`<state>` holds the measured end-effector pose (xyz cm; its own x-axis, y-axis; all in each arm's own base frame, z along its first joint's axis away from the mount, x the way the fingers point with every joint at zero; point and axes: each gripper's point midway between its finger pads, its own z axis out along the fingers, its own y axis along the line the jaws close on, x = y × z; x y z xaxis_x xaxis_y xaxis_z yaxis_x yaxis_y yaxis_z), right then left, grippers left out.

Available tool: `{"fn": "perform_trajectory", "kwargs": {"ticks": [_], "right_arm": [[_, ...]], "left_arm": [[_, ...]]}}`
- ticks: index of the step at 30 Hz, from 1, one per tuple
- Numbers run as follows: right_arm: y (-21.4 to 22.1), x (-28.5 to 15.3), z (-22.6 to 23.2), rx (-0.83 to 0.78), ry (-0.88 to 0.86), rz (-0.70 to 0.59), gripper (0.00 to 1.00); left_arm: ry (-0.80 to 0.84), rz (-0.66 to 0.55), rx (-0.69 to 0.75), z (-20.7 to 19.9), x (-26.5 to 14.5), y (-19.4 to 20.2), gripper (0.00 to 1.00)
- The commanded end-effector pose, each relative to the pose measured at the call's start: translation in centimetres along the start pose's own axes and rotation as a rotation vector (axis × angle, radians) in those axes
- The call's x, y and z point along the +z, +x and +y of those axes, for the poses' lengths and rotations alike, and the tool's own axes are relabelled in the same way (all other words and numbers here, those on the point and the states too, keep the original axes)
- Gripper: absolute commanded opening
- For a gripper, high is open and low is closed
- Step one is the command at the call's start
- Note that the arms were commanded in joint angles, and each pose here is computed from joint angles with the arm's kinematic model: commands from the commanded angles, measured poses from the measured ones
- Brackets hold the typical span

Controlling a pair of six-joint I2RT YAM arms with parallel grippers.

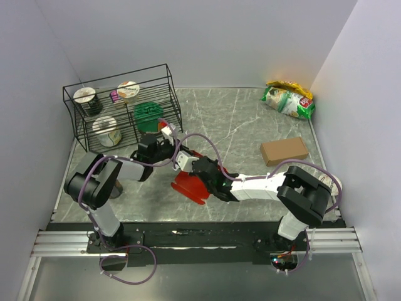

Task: Fold the paper box
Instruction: Fold the paper box at the center of the board.

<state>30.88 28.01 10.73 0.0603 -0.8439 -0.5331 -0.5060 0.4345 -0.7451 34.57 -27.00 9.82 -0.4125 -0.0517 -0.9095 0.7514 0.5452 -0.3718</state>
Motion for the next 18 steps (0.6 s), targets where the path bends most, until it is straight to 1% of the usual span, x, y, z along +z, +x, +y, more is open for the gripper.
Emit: {"fn": "perform_trajectory", "kwargs": {"ticks": [1, 8, 9, 11, 12, 13, 14, 15, 16, 17, 18], "right_arm": [[-1.8, 0.2, -0.7, 0.030, 0.024, -0.034, 0.00], [-1.6, 0.2, -0.5, 0.039, 0.023, -0.036, 0.00], [-1.5, 0.2, -0.5, 0.037, 0.021, -0.034, 0.00], [-1.5, 0.2, -0.5, 0.040, 0.028, -0.032, 0.00], [-1.4, 0.2, -0.5, 0.042, 0.030, -0.031, 0.00], [-1.3, 0.2, -0.6, 0.045, 0.039, -0.027, 0.00], [-1.3, 0.2, -0.8, 0.053, 0.046, -0.029, 0.00], [-1.3, 0.1, -1.0, 0.063, 0.052, -0.032, 0.00], [-1.2, 0.0, -0.9, 0.077, 0.053, -0.030, 0.02], [-1.1, -0.1, -1.2, 0.092, 0.061, -0.032, 0.08], [-1.0, -0.2, -1.4, 0.106, 0.066, -0.031, 0.27]], "left_arm": [[-0.019, 0.022, 0.099, -0.2, 1.4, 0.0, 0.44], [-0.052, 0.033, 0.133, -0.7, 1.6, 0.7, 0.40], [-0.058, 0.036, 0.145, -0.7, 1.6, 0.8, 0.35], [-0.077, 0.037, 0.168, -1.0, 1.8, 0.8, 0.31], [-0.082, 0.040, 0.188, -1.1, 1.9, 0.8, 0.23], [-0.085, 0.048, 0.198, -1.4, 2.1, 1.1, 0.19], [-0.101, 0.049, 0.215, -1.3, 2.2, 1.1, 0.12], [-0.109, 0.052, 0.224, -1.3, 2.2, 1.2, 0.09], [-0.108, 0.055, 0.233, -1.6, 2.4, 1.4, 0.06], [-0.127, 0.056, 0.242, -1.4, 2.4, 1.5, 0.02], [-0.138, 0.058, 0.245, -1.3, 2.3, 1.7, 0.01]]}}
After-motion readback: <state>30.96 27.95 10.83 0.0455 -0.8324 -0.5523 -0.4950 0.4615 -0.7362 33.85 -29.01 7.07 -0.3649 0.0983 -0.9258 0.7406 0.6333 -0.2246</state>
